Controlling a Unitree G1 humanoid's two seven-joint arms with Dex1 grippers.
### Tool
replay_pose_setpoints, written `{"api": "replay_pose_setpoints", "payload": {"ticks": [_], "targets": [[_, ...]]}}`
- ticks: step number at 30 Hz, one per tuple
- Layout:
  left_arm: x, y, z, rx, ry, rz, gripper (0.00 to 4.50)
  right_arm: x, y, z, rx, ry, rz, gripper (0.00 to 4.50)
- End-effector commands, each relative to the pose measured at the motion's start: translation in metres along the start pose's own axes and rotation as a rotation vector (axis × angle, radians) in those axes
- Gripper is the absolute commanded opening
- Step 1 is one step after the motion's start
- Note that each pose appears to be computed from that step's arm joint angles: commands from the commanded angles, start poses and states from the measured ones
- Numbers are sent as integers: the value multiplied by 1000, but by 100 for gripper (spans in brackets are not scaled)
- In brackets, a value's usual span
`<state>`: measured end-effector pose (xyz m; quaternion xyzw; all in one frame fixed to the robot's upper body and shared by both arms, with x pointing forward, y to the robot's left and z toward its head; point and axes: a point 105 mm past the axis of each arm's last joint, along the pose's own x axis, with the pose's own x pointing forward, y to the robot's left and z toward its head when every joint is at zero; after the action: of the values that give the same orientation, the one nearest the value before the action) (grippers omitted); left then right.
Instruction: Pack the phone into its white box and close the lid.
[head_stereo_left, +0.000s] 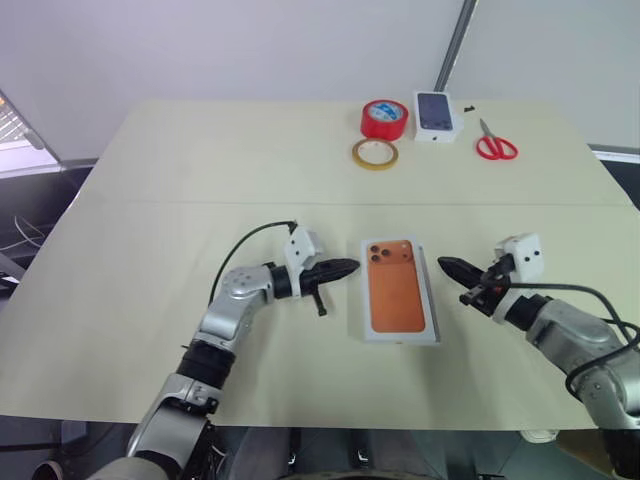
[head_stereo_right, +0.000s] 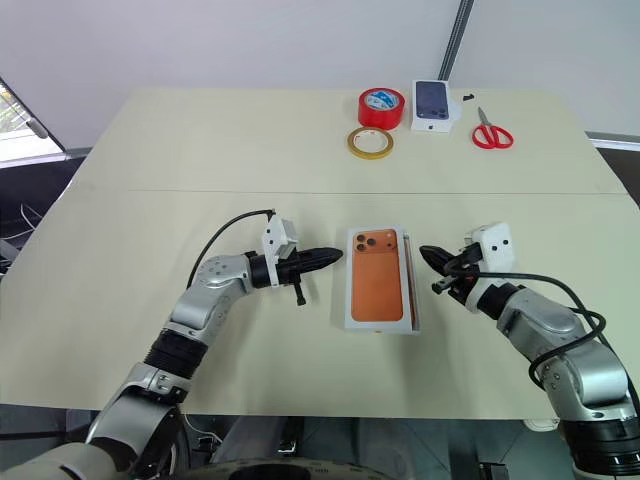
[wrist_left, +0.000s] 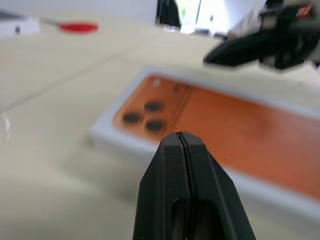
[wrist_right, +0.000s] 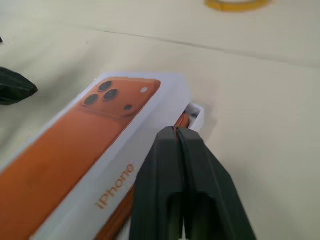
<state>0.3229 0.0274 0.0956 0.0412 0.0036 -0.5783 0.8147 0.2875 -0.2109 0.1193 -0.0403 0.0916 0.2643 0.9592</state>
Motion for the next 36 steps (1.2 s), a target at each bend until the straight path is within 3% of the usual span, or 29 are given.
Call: {"api": "replay_pose_setpoints", "payload": {"ticks": [1, 16, 31, 36], "targets": [[4, -8, -16, 61, 79, -35, 0, 1, 14, 1, -87, -17, 54, 4], [48, -24, -7, -50, 0, -94, 0, 1, 13, -5, -141, -4, 32, 4], [54, -29, 4, -68, -37, -121, 0, -3, 7, -18, -185, 52, 5, 4], [57, -34, 6, -33, 14, -156, 0, -3, 5, -24, -217, 84, -4, 4]]}}
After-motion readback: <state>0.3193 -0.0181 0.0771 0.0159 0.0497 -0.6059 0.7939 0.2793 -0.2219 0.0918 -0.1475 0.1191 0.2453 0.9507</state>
